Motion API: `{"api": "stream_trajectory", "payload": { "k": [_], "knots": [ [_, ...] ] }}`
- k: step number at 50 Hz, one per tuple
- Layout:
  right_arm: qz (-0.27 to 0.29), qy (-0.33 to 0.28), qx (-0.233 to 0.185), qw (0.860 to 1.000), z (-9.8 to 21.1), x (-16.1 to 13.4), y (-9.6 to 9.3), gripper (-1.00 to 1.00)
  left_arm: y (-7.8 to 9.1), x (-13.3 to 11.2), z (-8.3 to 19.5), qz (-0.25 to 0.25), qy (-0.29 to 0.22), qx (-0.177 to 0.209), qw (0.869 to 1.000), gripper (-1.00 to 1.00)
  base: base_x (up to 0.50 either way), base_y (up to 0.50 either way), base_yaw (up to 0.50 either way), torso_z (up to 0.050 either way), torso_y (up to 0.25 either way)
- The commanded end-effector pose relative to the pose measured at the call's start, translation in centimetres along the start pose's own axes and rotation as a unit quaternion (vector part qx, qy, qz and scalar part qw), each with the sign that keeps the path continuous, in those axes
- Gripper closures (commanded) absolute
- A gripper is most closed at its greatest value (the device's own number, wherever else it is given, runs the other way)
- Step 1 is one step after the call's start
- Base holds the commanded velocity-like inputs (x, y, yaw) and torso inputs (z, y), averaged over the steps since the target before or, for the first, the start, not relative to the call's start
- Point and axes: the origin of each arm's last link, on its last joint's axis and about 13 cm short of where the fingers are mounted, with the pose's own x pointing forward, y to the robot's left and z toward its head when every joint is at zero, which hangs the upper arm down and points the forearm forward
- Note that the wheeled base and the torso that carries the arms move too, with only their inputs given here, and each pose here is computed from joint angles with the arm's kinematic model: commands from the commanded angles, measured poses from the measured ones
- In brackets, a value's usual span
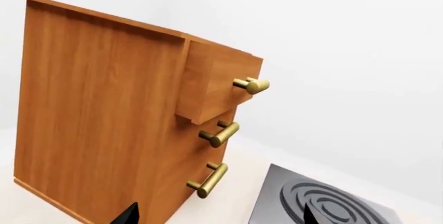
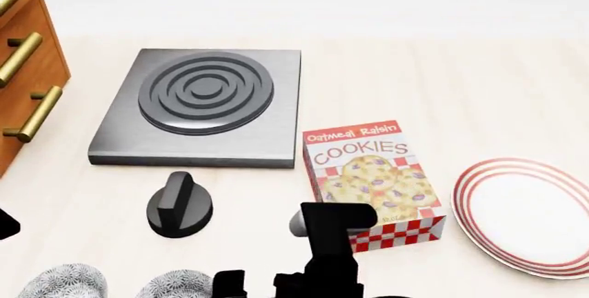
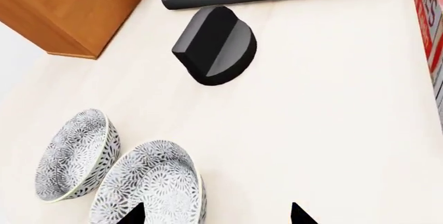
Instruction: Pick the akita bowl from table center and place it on the plate.
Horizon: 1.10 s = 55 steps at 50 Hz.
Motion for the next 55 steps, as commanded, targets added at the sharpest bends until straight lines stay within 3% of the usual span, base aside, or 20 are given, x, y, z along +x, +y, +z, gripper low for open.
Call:
{"api": "stream_trajectory", "payload": {
  "k": [1, 55],
  "knots": [
    [0.012, 0.015, 0.016, 1.0, 0.0, 1.2, -0.5, -1.0, 0.1, -0.1, 0.0, -0.005, 0.001, -0.008, 1.0, -1.0, 0.0, 0.0, 0.0, 0.0, 0.0],
    [0.041, 0.065, -0.007, 0.997, -0.6, 3.3, -0.1, -1.0, 0.0, -0.3, 0.2, -0.008, 0.002, -0.017, 1.0, -1.0, 0.0, 0.0, 0.0, 0.0, 0.0]
  ]
}}
